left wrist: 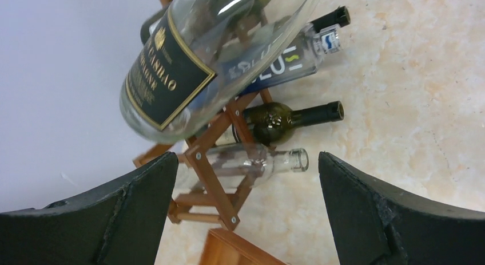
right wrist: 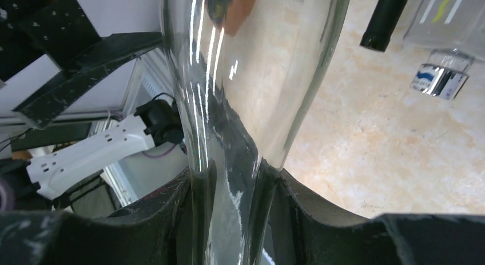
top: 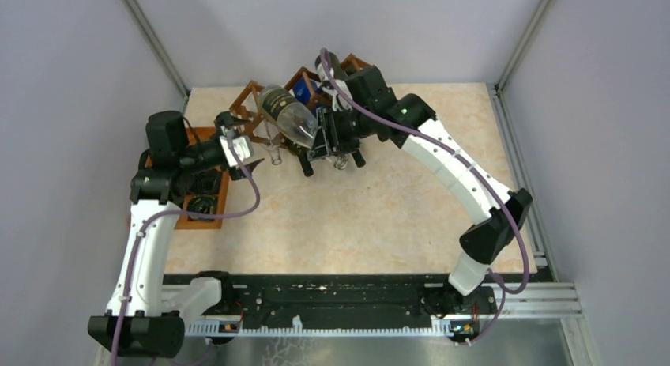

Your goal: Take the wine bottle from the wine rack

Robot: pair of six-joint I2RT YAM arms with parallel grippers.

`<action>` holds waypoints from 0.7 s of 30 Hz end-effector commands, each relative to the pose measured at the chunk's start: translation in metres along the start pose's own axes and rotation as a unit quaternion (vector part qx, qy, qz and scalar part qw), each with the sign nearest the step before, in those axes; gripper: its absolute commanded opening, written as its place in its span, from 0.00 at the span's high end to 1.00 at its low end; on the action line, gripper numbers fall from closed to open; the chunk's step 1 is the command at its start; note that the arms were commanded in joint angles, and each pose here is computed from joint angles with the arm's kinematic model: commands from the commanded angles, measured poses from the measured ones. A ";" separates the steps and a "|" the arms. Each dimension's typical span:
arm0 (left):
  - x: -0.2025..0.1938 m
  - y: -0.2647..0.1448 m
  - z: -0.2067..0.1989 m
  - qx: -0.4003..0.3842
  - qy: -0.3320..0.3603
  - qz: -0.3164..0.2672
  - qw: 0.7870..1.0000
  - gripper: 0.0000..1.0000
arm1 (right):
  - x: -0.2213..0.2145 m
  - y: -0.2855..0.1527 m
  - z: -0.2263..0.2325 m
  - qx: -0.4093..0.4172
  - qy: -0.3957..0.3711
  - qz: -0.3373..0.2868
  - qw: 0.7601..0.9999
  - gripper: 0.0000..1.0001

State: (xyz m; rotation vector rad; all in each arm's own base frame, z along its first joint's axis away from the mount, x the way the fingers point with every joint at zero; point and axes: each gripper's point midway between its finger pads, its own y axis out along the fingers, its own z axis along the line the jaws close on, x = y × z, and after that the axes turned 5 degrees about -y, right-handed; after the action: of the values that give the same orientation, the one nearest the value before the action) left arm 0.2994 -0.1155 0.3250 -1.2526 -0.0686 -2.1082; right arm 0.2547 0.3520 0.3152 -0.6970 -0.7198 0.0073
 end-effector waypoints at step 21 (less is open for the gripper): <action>-0.017 0.022 -0.066 -0.054 0.309 0.007 0.949 0.01 | -0.029 -0.047 0.113 0.190 -0.144 -0.039 0.970 1.00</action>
State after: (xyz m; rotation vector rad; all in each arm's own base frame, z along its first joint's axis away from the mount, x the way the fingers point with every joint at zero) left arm 0.2742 -0.1489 0.2802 -0.6843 0.2590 -2.3926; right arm 0.1777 0.3585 0.2838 -0.6514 -0.6613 0.2356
